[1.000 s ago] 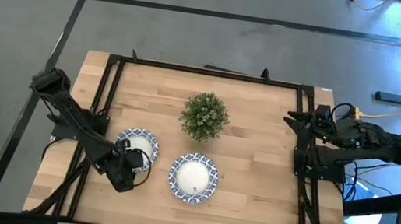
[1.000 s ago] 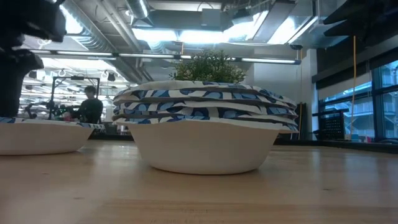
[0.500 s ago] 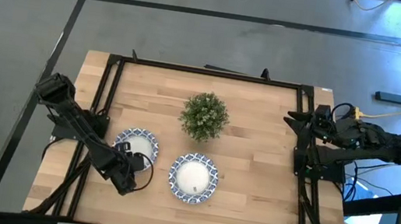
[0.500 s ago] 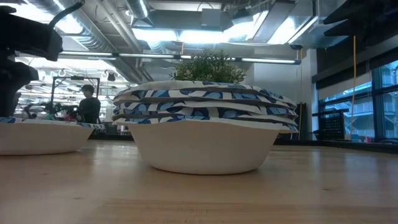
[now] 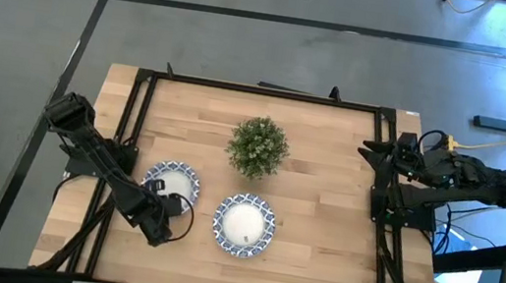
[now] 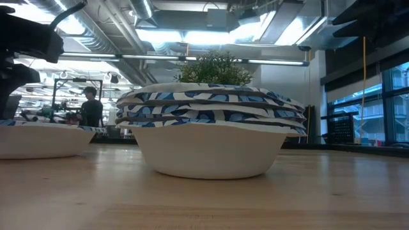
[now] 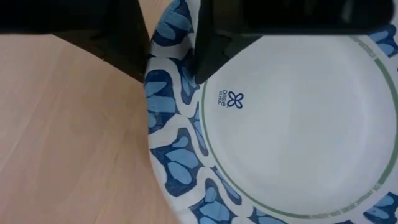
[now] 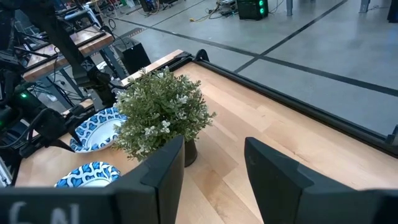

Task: Nest bowls inside each other
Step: Stack the white bowl on top of the other white bowl

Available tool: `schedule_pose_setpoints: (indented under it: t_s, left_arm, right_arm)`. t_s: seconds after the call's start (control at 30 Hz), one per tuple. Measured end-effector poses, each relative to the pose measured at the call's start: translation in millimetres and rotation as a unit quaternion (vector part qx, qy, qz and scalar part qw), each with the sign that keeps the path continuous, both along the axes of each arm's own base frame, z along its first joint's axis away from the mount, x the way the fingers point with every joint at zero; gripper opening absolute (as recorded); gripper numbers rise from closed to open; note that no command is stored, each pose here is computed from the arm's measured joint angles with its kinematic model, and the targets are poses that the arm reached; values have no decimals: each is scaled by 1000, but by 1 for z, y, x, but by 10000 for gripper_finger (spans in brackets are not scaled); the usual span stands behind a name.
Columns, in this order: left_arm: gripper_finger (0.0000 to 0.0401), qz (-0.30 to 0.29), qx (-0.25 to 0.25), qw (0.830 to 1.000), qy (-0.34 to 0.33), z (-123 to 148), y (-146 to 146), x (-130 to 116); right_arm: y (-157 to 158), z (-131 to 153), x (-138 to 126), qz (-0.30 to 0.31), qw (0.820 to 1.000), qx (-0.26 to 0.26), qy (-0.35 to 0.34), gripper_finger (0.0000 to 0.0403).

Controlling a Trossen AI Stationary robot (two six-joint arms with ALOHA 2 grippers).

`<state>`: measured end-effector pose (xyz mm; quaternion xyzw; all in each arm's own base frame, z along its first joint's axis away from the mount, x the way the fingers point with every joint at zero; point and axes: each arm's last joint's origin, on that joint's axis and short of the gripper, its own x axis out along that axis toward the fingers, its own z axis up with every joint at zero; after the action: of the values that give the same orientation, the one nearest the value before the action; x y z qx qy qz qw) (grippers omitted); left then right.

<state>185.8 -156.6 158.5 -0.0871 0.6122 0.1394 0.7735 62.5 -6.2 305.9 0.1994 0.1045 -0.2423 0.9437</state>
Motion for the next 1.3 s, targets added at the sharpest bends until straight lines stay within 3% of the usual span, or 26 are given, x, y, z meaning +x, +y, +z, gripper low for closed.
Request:
schedule_pose_setpoints:
  t_s: [0.5, 0.67, 1.03, 1.3]
  left_arm:
    - [9, -3, -5, 1000, 10, 3, 1, -2]
    - [4, -3, -9, 1000, 6, 13, 6, -8]
    - [1, 8, -27, 993, -114, 59, 17, -14]
    - [0, -52, -16, 978, -202, 107, 7, 2]
  right_arm:
    - [0, 0, 0, 0, 1000, 0, 0, 170]
    - [0, 0, 0, -1, 1000, 4, -2, 170]
    - [0, 0, 0, -3, 1000, 9, -4, 170]
    - [0, 0, 0, -3, 1000, 9, -4, 170]
